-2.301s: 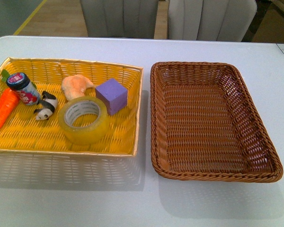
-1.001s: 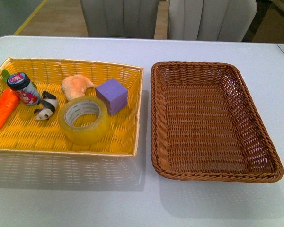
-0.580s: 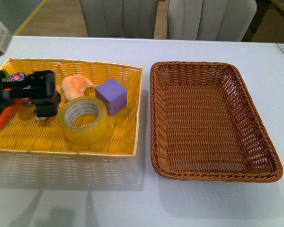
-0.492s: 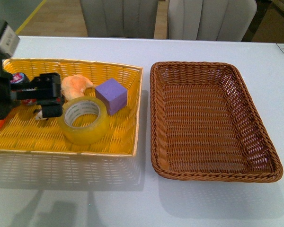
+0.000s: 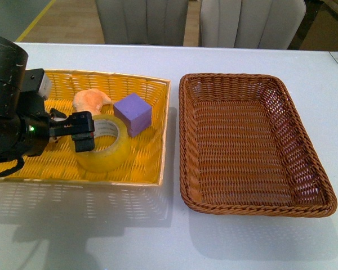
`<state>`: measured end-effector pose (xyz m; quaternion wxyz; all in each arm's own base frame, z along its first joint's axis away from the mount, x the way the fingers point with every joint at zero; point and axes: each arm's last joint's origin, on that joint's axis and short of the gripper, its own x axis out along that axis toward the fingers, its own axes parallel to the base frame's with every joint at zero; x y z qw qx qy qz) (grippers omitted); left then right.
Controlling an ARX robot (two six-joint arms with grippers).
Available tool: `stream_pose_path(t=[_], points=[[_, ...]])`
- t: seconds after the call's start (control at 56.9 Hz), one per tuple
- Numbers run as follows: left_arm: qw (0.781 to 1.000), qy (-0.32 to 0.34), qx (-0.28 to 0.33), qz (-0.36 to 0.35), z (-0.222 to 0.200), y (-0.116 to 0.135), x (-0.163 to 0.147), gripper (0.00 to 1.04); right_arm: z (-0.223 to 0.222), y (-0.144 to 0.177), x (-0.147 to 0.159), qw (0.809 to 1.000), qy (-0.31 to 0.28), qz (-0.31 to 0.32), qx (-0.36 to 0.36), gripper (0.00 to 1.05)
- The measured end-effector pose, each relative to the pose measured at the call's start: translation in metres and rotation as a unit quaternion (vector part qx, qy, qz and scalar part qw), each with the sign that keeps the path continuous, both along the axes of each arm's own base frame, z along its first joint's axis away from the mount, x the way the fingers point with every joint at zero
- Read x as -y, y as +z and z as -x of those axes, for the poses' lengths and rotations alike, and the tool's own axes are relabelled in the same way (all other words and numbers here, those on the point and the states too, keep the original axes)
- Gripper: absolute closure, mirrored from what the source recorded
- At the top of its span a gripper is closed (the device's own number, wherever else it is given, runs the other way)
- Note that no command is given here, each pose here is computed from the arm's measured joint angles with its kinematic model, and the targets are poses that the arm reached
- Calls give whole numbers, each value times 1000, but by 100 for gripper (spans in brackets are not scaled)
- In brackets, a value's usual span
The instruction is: Move tape to another basket
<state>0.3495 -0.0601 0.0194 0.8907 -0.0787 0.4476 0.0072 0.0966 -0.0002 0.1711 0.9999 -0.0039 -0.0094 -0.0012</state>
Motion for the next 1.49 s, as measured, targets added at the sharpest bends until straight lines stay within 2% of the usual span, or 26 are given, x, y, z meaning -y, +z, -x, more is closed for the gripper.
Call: stream_pose_path(t=[0.334, 0.562, 0.843, 1.036, 1.212, 1.37, 1.493], points=[[1000, -4, -21, -15, -11, -21, 3, 11, 0, 0, 0, 1000, 0, 0, 0, 9], [1000, -16, -17, -17, -18, -22, 13, 48, 0, 0, 0, 1000, 0, 0, 0, 9], [999, -10, -4, -42, -17, -21, 15, 87, 0, 0, 0, 1000, 0, 0, 0, 9], [997, -13, 19, -71, -8, -8, 12, 89, 0, 0, 0, 1000, 0, 0, 0, 9], [994, -28, 68, -80, -6, 30, 13, 89, 0, 0, 0, 1000, 0, 0, 0, 9], [989, -52, 117, -69, -8, 69, 31, 89, 0, 0, 0, 1000, 0, 0, 0, 9], [985, -83, 140, -59, -11, 88, 58, 89, 0, 0, 0, 1000, 0, 0, 0, 9]])
